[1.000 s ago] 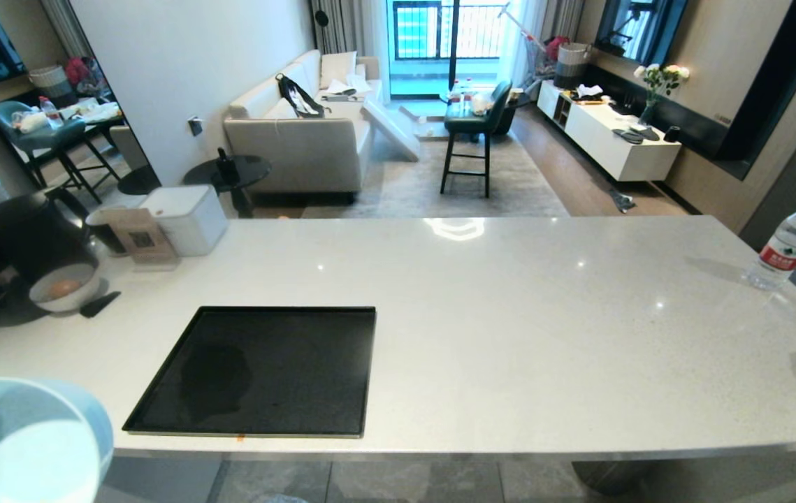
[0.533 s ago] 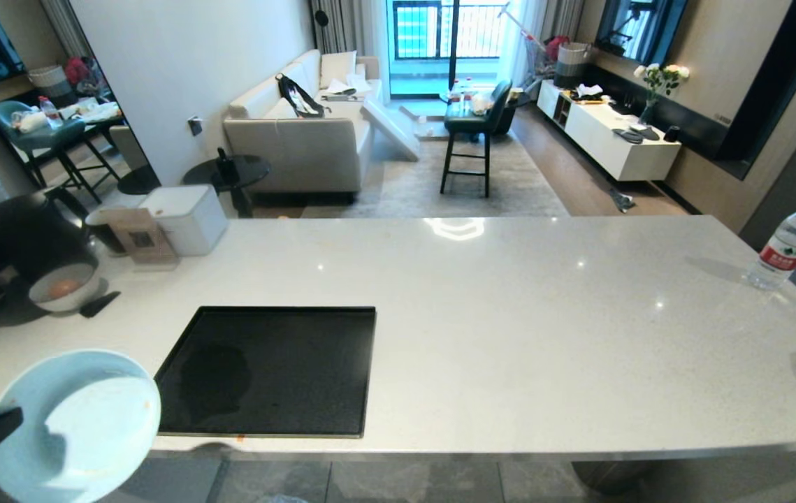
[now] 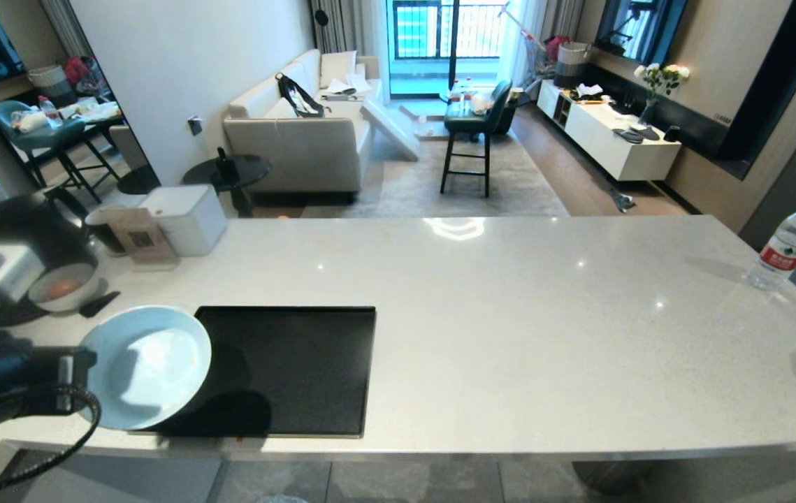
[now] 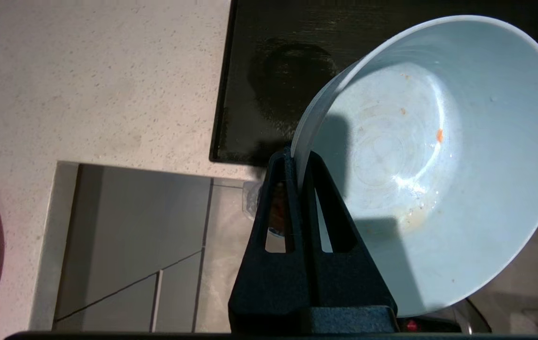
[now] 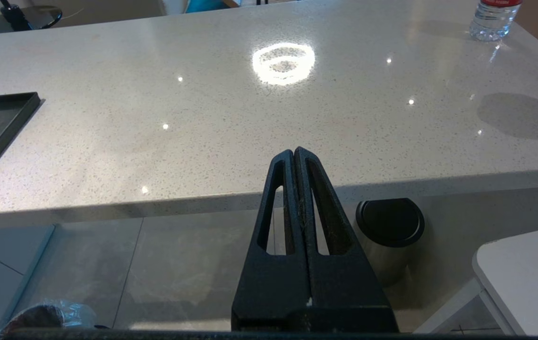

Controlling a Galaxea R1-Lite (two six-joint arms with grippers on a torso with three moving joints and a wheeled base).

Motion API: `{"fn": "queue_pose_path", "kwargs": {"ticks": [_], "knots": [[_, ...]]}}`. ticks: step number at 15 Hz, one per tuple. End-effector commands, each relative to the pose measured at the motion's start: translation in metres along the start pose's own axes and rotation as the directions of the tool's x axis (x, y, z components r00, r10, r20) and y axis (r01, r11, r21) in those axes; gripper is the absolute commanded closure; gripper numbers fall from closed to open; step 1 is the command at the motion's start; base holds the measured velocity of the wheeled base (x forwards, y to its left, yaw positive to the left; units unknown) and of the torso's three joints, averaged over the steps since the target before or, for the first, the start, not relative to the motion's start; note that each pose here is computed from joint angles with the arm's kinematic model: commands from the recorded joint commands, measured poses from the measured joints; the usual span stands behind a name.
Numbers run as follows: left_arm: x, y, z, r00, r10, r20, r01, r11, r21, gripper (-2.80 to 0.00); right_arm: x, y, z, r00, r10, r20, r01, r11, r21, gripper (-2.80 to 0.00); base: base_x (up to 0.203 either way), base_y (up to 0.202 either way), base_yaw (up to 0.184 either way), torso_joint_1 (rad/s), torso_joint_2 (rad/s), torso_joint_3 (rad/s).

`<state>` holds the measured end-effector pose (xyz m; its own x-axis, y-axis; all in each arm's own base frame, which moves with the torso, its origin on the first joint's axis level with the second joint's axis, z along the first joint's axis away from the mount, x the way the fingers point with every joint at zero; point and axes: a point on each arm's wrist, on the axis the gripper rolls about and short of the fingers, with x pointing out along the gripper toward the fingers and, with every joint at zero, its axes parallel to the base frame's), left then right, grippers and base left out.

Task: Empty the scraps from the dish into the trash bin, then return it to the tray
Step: Put the bowl back to the table

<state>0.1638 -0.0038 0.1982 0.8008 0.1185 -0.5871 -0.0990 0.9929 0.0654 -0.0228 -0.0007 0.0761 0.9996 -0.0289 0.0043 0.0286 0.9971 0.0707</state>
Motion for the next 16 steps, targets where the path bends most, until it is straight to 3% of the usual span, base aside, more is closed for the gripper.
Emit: {"fn": "queue_pose_path", "kwargs": {"ticks": [1, 7, 12, 16], "knots": [[0.04, -0.003, 0.019, 0.996, 0.0, -0.089, 0.001, 1.0, 0.003, 0.0, 0.0, 0.0, 0.0, 1.0, 0.0, 0.002, 0.0, 1.0, 0.002, 0.0, 0.0, 0.0, 0.0, 0.0, 0.0, 0.0], [0.123, 0.014, 0.044, 0.976, -0.057, -0.211, 0.042, 0.996, -0.076, 0.0, 0.0, 0.0, 0.0, 1.0, 0.0, 0.001, 0.0, 1.0, 0.0, 0.0, 0.0, 0.0, 0.0, 0.0, 0.0, 0.0], [0.189, 0.044, 0.035, 0.948, -0.045, -0.316, -0.002, 0.989, -0.146, 0.0, 0.0, 0.0, 0.0, 1.0, 0.0, 0.002, 0.0, 1.0, 0.002, 0.0, 0.0, 0.0, 0.0, 0.0, 0.0, 0.0], [0.224, 0.055, 0.029, 0.941, -0.094, -0.326, 0.032, 0.981, -0.191, 0.0, 0.0, 0.0, 0.0, 1.0, 0.0, 0.0, 0.0, 1.0, 0.001, 0.0, 0.0, 0.0, 0.0, 0.0, 0.0, 0.0]]}}
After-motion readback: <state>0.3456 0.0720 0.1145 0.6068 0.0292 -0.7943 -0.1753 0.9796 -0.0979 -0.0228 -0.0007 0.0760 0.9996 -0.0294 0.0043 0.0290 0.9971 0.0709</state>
